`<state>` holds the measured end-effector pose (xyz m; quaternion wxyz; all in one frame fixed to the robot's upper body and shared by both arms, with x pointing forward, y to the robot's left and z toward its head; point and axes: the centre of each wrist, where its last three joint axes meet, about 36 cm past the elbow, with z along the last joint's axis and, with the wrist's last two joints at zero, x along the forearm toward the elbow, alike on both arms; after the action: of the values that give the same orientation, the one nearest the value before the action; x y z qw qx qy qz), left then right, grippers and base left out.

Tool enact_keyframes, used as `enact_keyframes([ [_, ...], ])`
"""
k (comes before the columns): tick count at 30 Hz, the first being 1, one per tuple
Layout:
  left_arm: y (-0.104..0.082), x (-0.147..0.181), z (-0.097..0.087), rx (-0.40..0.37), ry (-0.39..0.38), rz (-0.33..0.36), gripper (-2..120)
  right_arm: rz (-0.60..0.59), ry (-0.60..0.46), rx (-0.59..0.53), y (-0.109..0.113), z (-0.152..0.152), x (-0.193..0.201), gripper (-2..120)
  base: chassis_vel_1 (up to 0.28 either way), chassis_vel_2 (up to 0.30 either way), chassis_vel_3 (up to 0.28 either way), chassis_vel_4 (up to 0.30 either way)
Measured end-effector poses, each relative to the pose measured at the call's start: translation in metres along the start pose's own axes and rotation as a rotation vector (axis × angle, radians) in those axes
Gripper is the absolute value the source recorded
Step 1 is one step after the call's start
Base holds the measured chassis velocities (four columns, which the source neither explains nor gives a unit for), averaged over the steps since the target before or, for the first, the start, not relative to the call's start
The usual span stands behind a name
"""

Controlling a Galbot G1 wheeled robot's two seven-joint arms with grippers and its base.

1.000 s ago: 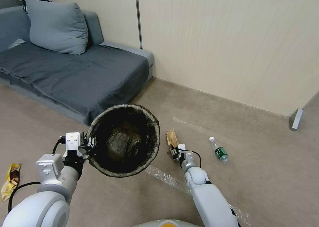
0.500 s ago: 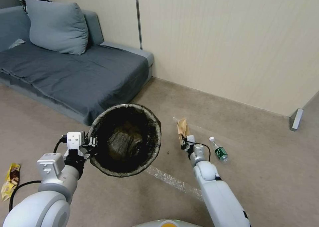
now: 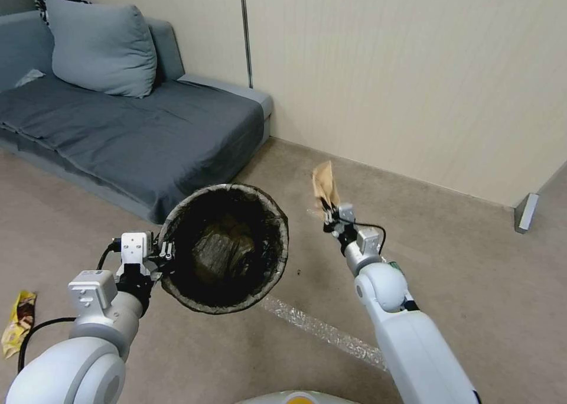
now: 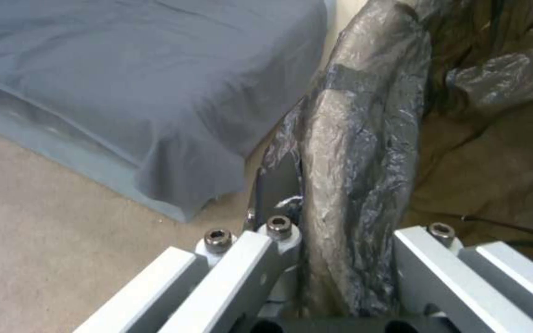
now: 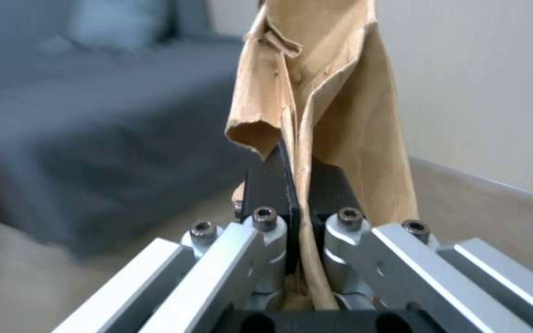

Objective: Pick up the trash bin, then pick up the garbage from the floor and place it into the trash bin.

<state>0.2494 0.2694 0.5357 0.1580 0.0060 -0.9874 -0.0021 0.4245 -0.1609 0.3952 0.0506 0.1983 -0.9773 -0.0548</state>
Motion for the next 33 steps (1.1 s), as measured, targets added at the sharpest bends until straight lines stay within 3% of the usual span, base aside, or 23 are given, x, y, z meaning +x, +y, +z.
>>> enact_keyframes([
  [3, -0.001, -0.001, -0.001, -0.012, -0.001, 0.007, 1, -0.115, -0.033, -0.069, 0.026, -0.033, 0.017, 0, 0.000, 0.000, 0.000, 0.000],
  [7, -0.002, -0.001, -0.001, -0.024, 0.001, 0.013, 1, -0.177, -0.053, -0.083, 0.041, -0.048, 0.024, 0, 0.000, 0.000, 0.000, 0.000],
  [9, -0.003, -0.002, -0.002, -0.033, 0.008, 0.012, 1, -0.275, -0.079, -0.113, 0.068, -0.071, 0.035, 0, 0.000, 0.000, 0.000, 0.000],
  [11, -0.003, -0.002, -0.002, -0.033, 0.009, 0.012, 1, -0.288, -0.081, -0.117, 0.072, -0.074, 0.037, 0, 0.000, 0.000, 0.000, 0.000],
  [13, -0.003, -0.001, -0.001, -0.033, 0.017, 0.010, 1, -0.366, -0.084, -0.142, 0.098, -0.092, 0.045, 0, 0.000, 0.000, 0.000, 0.000],
  [16, -0.003, -0.001, 0.000, -0.033, 0.022, 0.008, 1, -0.418, -0.077, -0.155, 0.114, -0.099, 0.050, 0, 0.000, 0.000, 0.000, 0.000],
  [20, -0.003, -0.001, 0.001, -0.034, 0.023, 0.003, 1, -0.473, -0.035, -0.176, 0.141, -0.096, 0.052, 0, 0.000, 0.000, 0.000, 0.000],
  [27, -0.004, 0.000, 0.001, -0.031, 0.026, 0.000, 1, -0.505, 0.037, -0.162, 0.162, -0.082, 0.053, 0, 0.000, 0.000, 0.000, 0.000],
  [33, -0.003, 0.000, 0.002, -0.033, 0.029, -0.003, 1, -0.476, 0.093, -0.146, 0.168, -0.066, 0.053, 23, 0.000, 0.000, 0.000, 0.000],
])
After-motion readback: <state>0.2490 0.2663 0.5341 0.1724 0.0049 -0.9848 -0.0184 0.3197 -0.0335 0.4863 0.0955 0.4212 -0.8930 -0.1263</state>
